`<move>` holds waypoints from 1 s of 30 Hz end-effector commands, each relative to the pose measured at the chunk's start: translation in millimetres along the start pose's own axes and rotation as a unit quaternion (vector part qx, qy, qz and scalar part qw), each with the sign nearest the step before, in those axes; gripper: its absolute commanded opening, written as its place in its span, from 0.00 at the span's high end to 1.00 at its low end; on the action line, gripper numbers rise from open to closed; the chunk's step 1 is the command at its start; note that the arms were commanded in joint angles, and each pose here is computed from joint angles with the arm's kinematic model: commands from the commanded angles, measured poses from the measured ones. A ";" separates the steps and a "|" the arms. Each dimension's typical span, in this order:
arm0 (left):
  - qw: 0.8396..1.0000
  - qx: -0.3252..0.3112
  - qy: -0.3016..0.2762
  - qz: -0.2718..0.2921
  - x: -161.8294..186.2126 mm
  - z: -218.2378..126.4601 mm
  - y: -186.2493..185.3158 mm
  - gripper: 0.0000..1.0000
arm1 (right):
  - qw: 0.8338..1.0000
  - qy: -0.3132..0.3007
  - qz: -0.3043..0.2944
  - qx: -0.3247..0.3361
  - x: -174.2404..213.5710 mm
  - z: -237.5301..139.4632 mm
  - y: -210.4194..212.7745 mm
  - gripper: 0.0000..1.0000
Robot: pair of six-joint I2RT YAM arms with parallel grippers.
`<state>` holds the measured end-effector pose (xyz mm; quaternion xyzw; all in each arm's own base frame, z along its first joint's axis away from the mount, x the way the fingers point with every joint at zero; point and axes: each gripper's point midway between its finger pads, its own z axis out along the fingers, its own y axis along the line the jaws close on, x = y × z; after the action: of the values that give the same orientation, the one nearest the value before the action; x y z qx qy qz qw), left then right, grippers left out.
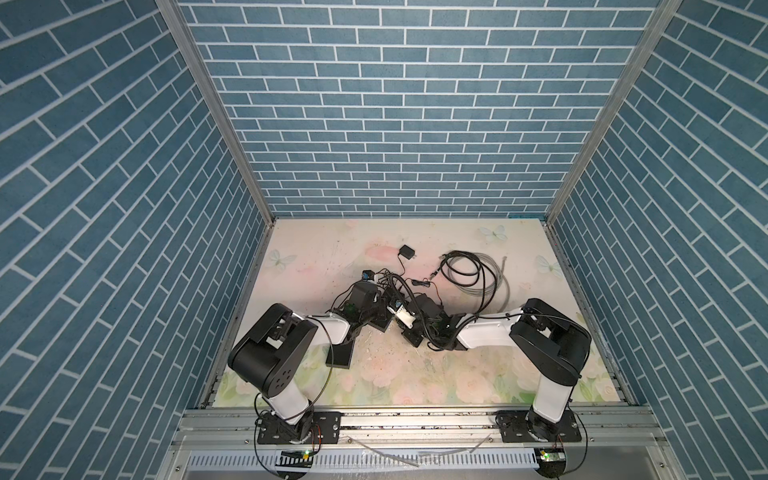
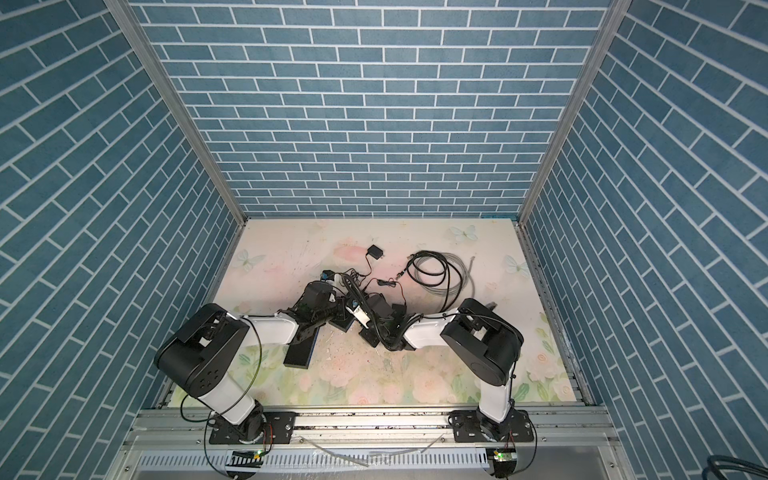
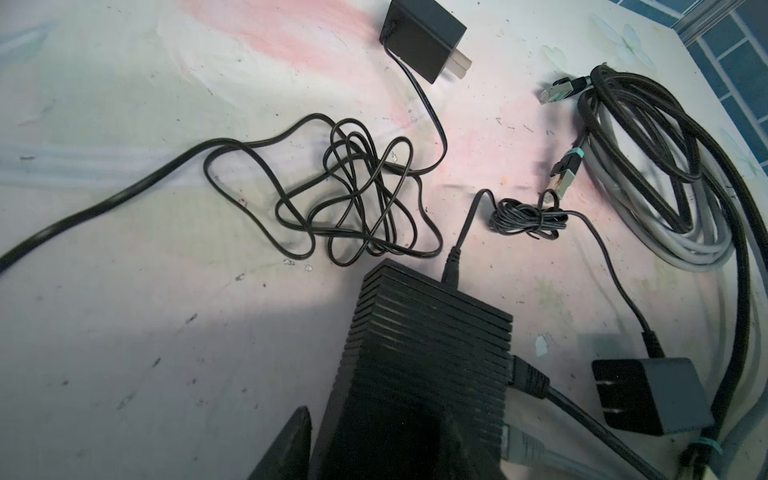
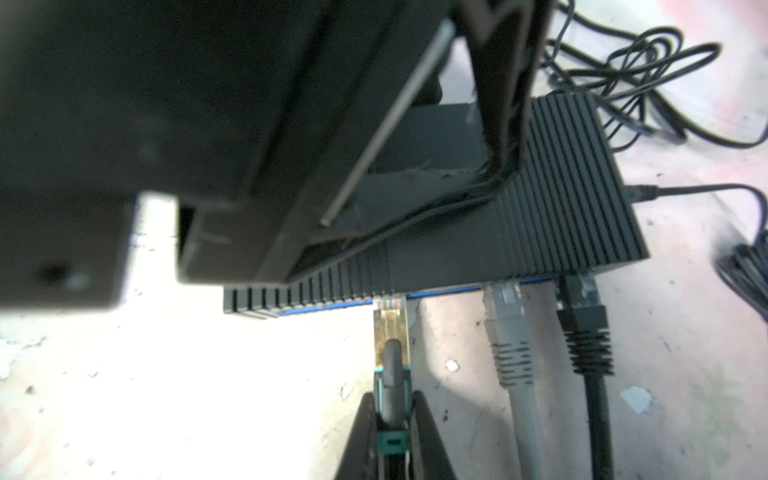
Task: Insert the plug into the switch port
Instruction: 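Press the gold plug into the blue switch port with right while left steadies switch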
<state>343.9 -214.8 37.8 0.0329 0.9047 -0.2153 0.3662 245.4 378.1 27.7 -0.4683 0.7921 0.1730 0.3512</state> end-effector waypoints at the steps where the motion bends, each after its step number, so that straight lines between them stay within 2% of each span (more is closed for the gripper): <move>1: 0.991 0.093 0.092 0.003 45.7 -0.3 -40.9 0.50 | 0.984 -0.176 0.003 0.003 -81.5 -9.9 6.3 1.00; 10: 0.989 0.101 0.107 0.031 52.3 -4.7 -42.3 0.50 | 0.976 -0.217 0.002 -0.006 -77.3 -20.7 10.5 1.00; 17: 0.987 0.105 0.115 0.026 57.2 -1.9 -42.2 0.50 | 0.969 -0.245 -0.005 -0.032 -82.0 -30.3 20.1 1.00; 23: 0.983 0.143 0.110 0.011 49.8 -4.0 -51.9 0.50 | 0.963 -0.264 -0.026 -0.054 -76.4 -35.0 32.1 1.00; 30: 0.978 0.174 0.118 0.002 51.8 -4.5 -61.0 0.50 | 0.966 -0.258 -0.011 -0.015 -74.4 -26.1 19.4 1.00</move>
<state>337.4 -230.2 37.5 0.0756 0.8973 -0.2654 0.3445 238.3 376.2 27.6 -0.4472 0.7461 0.2229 0.4401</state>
